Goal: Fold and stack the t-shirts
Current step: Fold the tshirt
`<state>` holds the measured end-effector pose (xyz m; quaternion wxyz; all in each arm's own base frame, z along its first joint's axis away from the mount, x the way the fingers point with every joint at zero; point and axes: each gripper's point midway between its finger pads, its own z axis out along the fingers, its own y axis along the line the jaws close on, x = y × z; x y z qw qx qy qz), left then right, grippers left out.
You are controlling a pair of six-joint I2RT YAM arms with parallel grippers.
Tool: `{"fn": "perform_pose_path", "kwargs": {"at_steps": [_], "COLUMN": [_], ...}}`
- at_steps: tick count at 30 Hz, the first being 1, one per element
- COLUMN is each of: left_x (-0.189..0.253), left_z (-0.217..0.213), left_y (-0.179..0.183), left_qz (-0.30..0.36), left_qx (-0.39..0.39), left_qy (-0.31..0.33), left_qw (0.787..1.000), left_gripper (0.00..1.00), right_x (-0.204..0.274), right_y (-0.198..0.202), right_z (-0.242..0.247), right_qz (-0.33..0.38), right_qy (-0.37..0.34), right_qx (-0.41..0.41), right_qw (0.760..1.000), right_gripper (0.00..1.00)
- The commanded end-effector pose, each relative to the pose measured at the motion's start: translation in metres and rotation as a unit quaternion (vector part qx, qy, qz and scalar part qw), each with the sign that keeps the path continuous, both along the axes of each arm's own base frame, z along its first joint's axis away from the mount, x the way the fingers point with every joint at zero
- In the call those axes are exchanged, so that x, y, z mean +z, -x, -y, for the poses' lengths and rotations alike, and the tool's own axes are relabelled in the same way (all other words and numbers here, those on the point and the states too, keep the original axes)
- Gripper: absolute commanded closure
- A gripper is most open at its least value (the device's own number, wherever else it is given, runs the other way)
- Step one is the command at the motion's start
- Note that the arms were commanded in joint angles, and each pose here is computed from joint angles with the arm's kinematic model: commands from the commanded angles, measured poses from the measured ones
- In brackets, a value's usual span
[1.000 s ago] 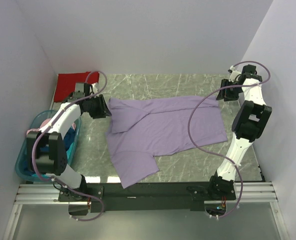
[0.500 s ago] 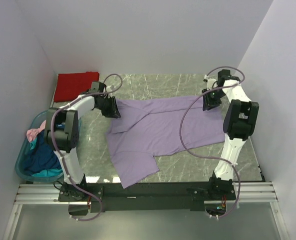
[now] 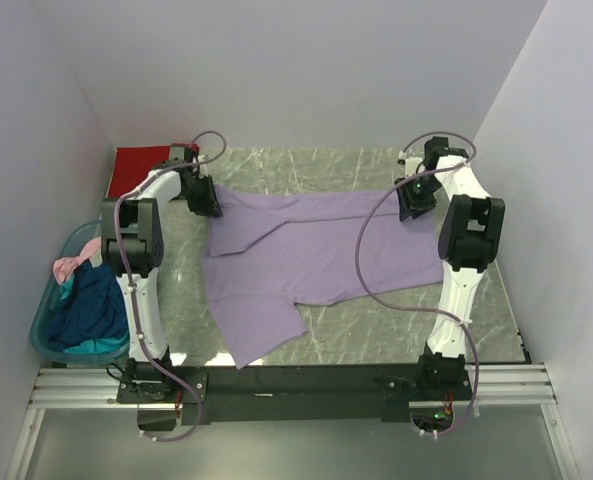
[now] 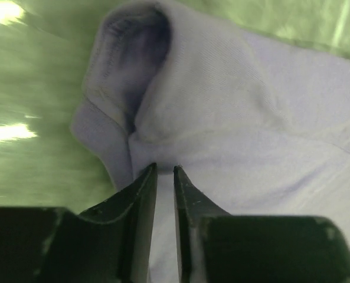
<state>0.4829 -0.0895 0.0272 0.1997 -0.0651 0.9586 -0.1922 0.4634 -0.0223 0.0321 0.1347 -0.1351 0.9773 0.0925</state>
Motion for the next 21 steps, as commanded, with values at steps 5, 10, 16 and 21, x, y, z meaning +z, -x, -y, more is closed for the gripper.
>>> {"fn": "perform_pose_path", "kwargs": {"at_steps": [5,10,16,21], "left_x": [0.061,0.088,0.097,0.085], "left_z": [-0.012,0.021,0.045,0.048], "left_y": [-0.005,0.034,0.075,0.092], "left_qz": [0.082,0.113,0.108,0.097], "left_qx": [-0.045,-0.111,-0.166,-0.178], "left_qy": [-0.036,-0.032,-0.022,-0.026], "left_qw": [0.995,0.987,0.980,0.979], "left_gripper": [0.57,0.45,0.36,0.35], "right_x": [0.094,0.076,0.049,0.026], "right_y": [0.063,0.114,0.124,0.125], "right_z": [0.018,0.016,0.017,0.017], "right_qz": [0.038,-0.018,-0.065,-0.092], "right_qy": [0.033,0.028,0.026,0.023], "right_qx": [0.088,0.104,0.089,0.071], "right_qw": [0.995,0.994,0.994,0.993], "right_gripper": [0.46,0.46,0.41,0.42]}}
